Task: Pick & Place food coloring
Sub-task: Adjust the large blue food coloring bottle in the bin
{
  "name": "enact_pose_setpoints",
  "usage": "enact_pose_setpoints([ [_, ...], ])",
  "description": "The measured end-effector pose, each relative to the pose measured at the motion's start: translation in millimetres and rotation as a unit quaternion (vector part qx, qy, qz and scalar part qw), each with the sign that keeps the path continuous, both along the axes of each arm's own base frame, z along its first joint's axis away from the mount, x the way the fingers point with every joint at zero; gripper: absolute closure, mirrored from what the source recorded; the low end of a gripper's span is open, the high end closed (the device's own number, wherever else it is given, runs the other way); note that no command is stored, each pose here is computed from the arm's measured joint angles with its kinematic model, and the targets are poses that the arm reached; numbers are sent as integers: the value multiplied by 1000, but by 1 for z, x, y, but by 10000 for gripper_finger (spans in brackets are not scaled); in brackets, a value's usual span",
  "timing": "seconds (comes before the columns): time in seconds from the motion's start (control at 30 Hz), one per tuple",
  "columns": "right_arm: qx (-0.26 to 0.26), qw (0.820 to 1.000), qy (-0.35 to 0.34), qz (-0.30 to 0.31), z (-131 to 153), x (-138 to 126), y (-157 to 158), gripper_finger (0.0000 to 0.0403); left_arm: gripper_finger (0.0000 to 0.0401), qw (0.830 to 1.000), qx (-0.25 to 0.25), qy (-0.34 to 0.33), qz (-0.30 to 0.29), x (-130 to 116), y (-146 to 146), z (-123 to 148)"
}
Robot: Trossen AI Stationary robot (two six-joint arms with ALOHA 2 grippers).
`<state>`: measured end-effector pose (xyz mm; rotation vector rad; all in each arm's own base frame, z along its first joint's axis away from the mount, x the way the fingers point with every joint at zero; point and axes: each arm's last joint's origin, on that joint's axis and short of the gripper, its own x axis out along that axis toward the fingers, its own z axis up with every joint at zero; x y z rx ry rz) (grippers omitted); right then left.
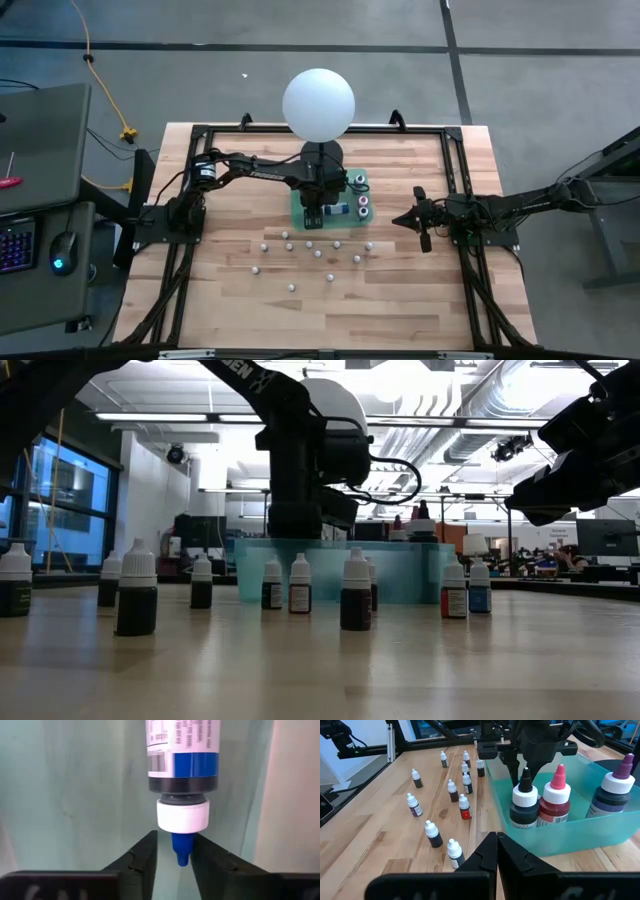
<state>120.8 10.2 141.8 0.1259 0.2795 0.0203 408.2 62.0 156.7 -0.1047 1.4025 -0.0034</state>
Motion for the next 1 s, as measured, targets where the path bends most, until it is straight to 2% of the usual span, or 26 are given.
enact_pose_setpoints([
  [0.3, 0, 1000, 0, 0, 0, 0, 0, 402, 375, 1000, -3, 15, -9, -4, -1, 3],
  [0.43, 0, 1000, 0, 0, 0, 0, 0, 402, 373, 1000, 1, 15, -8, -7, -1, 9],
  [0.8, 0, 1000, 0, 0, 0, 0, 0, 402, 365, 999, 31, -35, -4, -19, -2, 57],
  [1.0, 0, 1000, 0, 0, 0, 0, 0, 402, 365, 999, 33, -38, -3, -26, -3, 69],
])
